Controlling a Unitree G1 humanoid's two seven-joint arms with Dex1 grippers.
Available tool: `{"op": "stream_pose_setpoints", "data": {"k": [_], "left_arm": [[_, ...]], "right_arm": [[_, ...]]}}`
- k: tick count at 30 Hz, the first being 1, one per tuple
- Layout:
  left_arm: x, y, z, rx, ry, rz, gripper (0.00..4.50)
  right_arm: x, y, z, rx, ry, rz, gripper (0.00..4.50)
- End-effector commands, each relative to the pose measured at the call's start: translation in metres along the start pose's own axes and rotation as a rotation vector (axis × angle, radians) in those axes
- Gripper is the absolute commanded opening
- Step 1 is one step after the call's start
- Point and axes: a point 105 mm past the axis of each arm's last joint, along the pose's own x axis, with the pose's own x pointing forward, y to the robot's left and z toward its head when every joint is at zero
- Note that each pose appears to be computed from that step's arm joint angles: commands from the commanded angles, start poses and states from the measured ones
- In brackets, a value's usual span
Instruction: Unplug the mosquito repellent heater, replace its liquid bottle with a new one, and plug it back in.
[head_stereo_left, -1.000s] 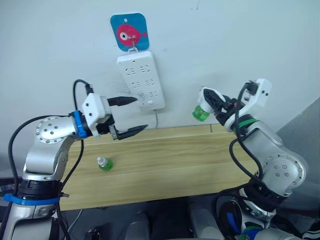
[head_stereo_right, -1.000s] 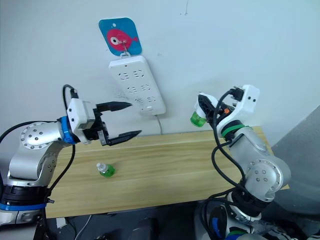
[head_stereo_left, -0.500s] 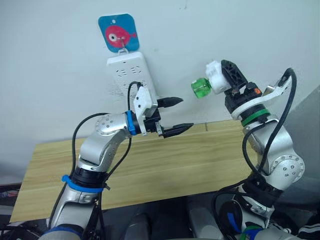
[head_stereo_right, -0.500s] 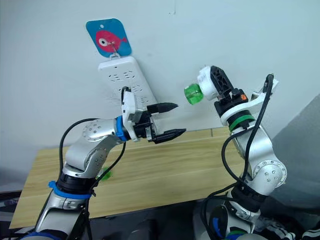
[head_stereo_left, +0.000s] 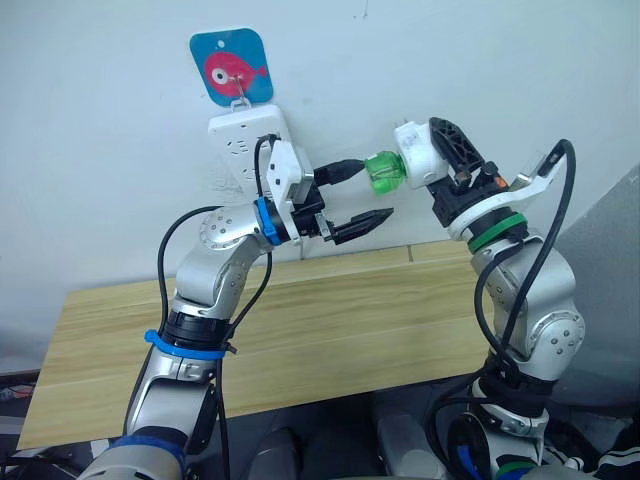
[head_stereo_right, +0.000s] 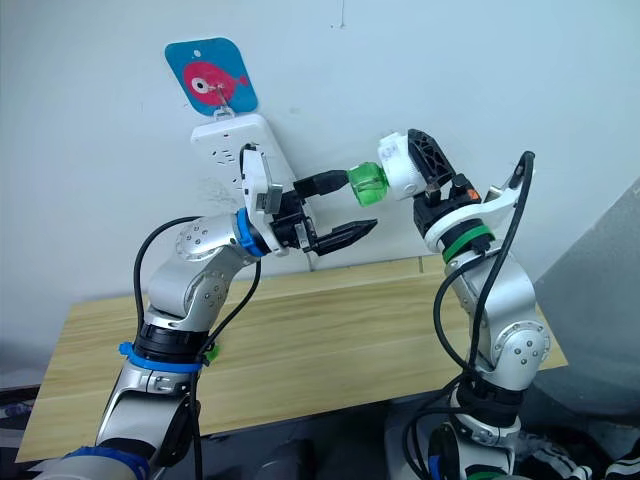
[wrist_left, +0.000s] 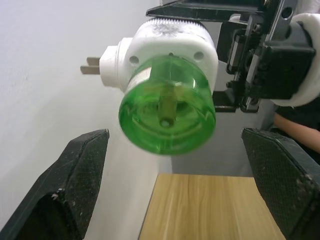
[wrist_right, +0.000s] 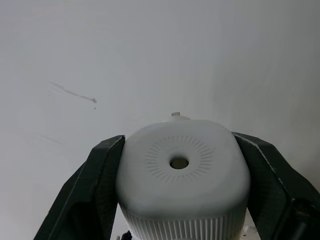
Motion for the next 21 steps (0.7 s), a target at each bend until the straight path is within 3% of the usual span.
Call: {"op": "stream_pose_setpoints", "data": {"k": [1,21], "left_arm": [[0.004,0.003,0.017,0.037,-0.047,-0.005,4.48],[0.002,-0.002,0.008,0.025,0.004,-0.052,4.48]], "right_arm": [[-0.007,0.013,-0.005,-0.005,0.013,0.058,2.96],[-0.013,0.001,-0.002,0.007,-0.003,0.032,2.96]]}}
